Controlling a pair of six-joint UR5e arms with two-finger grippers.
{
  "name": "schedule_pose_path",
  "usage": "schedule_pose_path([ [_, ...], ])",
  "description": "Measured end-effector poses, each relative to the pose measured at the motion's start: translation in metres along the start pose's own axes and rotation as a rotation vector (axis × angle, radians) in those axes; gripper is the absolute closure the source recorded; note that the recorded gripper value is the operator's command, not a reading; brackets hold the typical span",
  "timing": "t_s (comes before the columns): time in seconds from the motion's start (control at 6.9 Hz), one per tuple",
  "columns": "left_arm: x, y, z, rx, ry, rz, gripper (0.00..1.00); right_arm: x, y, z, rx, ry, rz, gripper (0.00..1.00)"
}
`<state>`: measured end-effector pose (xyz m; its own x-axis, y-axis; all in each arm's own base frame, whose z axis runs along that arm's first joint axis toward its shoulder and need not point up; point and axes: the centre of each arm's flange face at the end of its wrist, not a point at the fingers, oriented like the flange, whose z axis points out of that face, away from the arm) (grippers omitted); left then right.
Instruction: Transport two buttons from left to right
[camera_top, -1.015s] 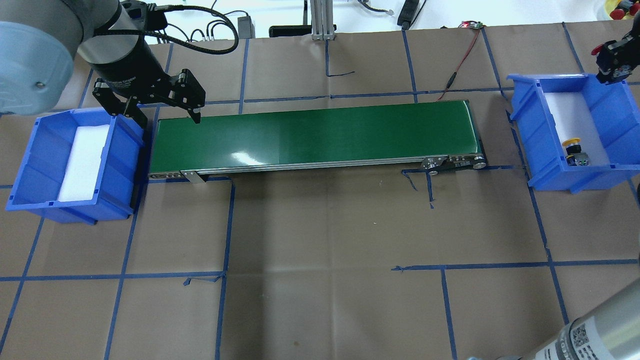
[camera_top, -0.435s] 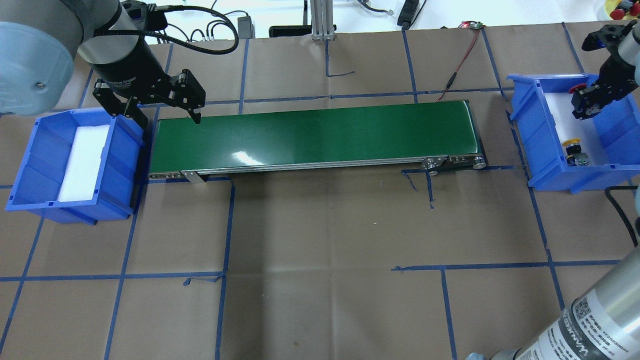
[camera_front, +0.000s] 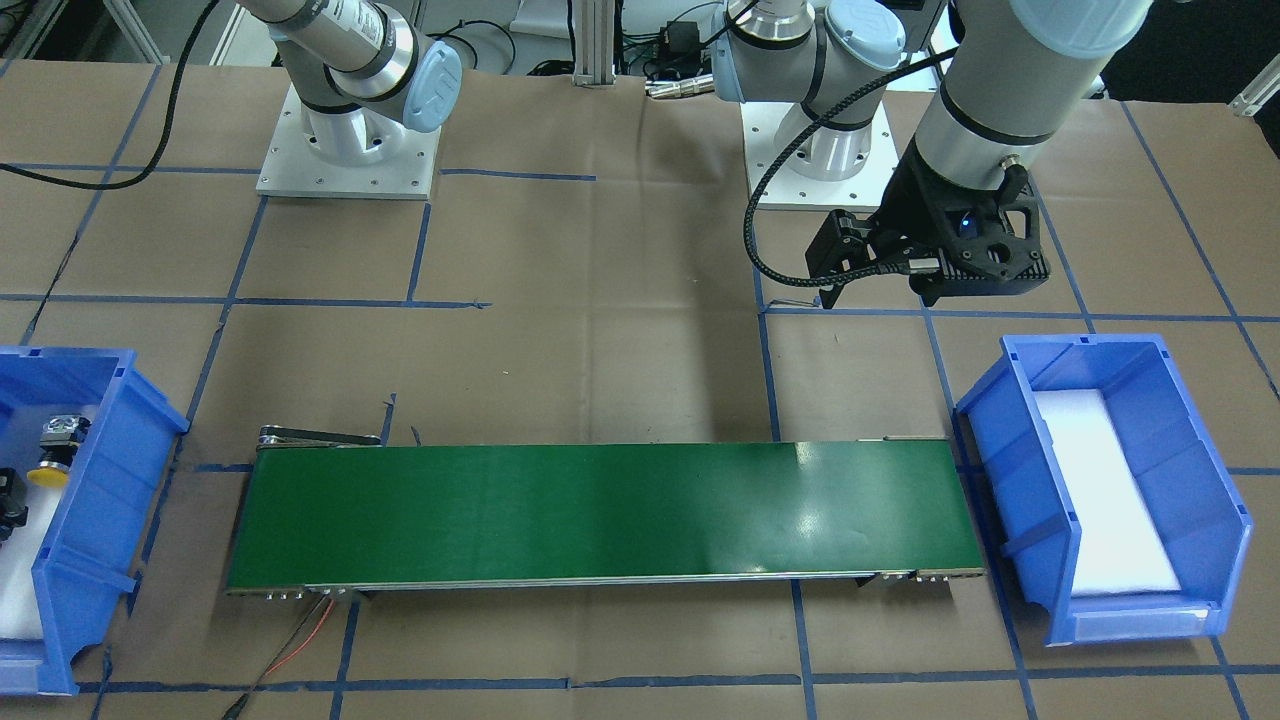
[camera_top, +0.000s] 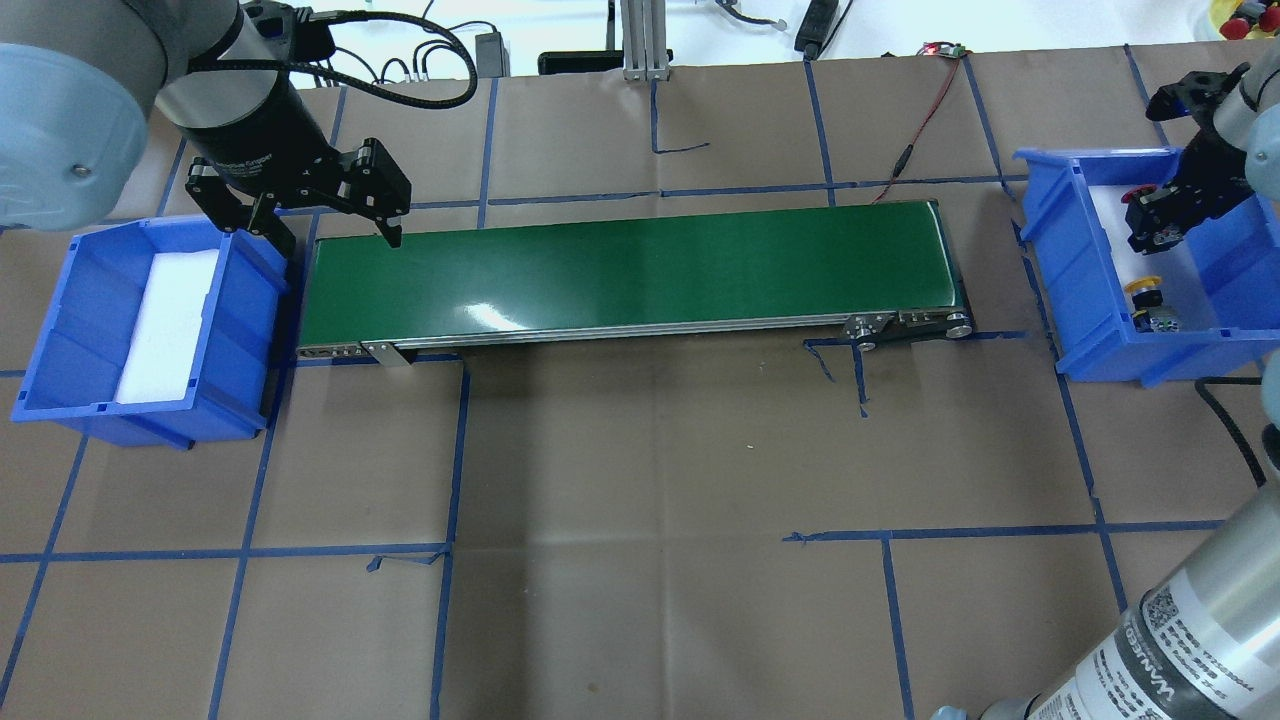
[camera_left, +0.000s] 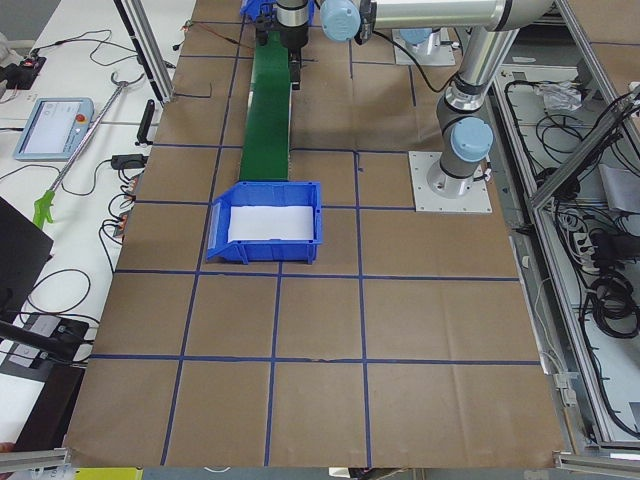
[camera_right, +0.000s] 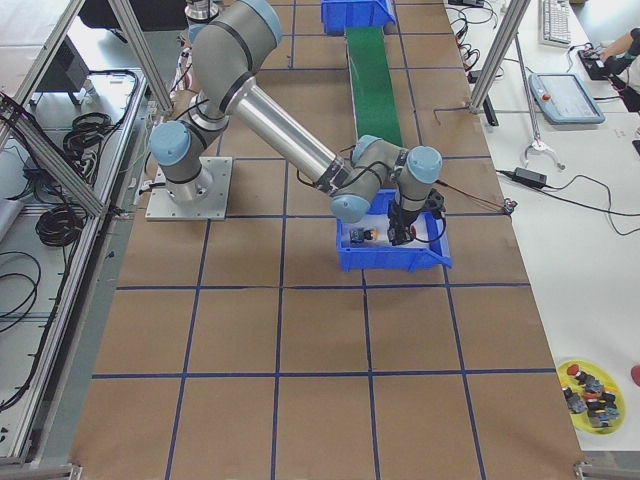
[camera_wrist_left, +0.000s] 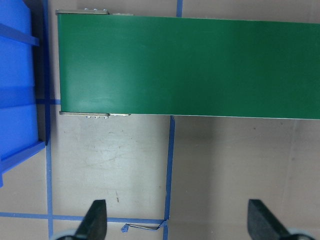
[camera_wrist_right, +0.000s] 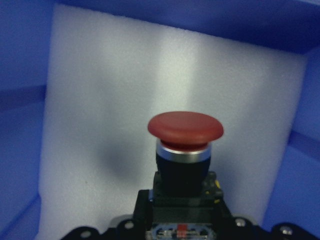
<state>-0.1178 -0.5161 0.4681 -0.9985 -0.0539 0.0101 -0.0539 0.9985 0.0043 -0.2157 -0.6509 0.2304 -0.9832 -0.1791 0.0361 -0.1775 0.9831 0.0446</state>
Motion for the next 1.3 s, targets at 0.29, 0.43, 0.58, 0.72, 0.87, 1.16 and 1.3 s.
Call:
schedule_pose_path([
  [0.29,0.000,0.000,0.000,0.000,0.000,0.000,0.00,-0.008,-0.005,0.004,0.001,-0.011,-0.005,0.94],
  [0.43,0.000,0.000,0.000,0.000,0.000,0.000,0.00,-0.011,-0.006,0.004,0.001,-0.014,-0.008,0.39],
  [0.58,0.000,0.000,0.000,0.001,0.000,0.000,0.00,-0.013,-0.007,0.005,0.001,-0.016,-0.012,0.09],
  [0.72,0.000,0.000,-0.001,0.001,0.000,0.000,0.00,-0.014,-0.008,0.005,0.004,-0.022,-0.014,0.01],
  [0.87,0.000,0.000,-0.001,0.001,0.001,0.000,0.00,-0.015,-0.009,0.004,0.012,-0.031,-0.014,0.01],
  [1.16,0.000,0.000,-0.001,0.002,0.001,0.000,0.00,-0.015,-0.010,-0.009,0.033,-0.026,-0.016,0.01],
  [1.3,0.000,0.000,-0.001,0.002,0.001,-0.001,0.00,-0.015,-0.010,-0.026,0.049,-0.008,-0.018,0.01],
])
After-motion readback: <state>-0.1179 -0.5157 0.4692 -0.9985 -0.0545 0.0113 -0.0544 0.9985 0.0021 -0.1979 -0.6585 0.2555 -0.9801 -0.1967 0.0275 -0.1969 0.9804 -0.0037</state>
